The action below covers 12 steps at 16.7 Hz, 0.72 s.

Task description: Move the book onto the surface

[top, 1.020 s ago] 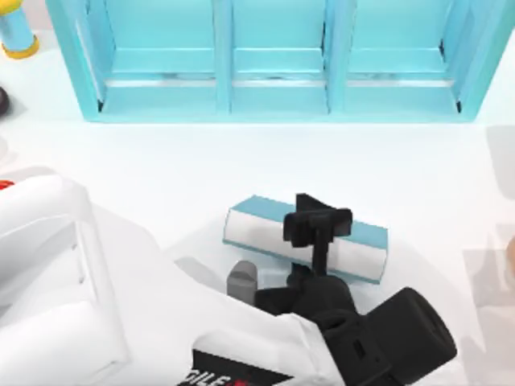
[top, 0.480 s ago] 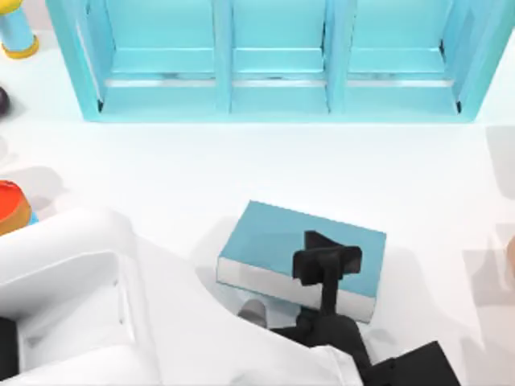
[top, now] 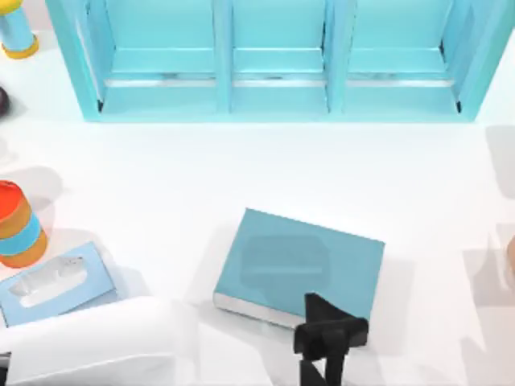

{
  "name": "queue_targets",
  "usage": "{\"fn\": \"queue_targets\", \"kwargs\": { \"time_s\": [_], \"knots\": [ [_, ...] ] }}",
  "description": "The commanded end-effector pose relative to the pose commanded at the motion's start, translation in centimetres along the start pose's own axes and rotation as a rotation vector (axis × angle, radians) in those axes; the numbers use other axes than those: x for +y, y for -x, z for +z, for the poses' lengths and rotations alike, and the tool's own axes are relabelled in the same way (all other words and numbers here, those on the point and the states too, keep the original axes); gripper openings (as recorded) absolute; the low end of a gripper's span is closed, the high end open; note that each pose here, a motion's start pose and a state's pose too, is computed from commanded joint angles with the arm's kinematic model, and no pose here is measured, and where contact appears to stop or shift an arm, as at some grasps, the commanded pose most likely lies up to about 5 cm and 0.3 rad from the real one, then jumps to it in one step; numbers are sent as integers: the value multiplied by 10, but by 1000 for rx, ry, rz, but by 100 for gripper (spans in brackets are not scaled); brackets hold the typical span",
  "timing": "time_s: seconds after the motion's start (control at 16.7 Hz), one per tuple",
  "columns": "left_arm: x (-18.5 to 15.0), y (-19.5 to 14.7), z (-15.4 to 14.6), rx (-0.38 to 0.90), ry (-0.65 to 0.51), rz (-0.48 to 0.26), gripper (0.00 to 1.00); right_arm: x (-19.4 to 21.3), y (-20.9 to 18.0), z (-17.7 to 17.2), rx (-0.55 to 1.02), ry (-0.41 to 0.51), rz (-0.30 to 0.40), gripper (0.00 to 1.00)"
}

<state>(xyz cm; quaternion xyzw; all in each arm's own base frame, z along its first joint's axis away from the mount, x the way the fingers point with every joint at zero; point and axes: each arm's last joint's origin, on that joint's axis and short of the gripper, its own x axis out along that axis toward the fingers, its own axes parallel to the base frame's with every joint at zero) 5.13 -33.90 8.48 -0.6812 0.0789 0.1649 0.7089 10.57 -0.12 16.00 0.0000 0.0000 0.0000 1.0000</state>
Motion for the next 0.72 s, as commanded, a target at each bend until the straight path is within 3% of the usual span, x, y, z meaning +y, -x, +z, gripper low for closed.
{"fn": "queue_targets", "kwargs": {
  "time_s": [0.42,0.72],
  "knots": [
    [-5,47,15,1,6,-63,100,0,0,0,0,0,0,100],
    [-8,55,17,8,16,-76,100,0,0,0,0,0,0,100]
  ]
}}
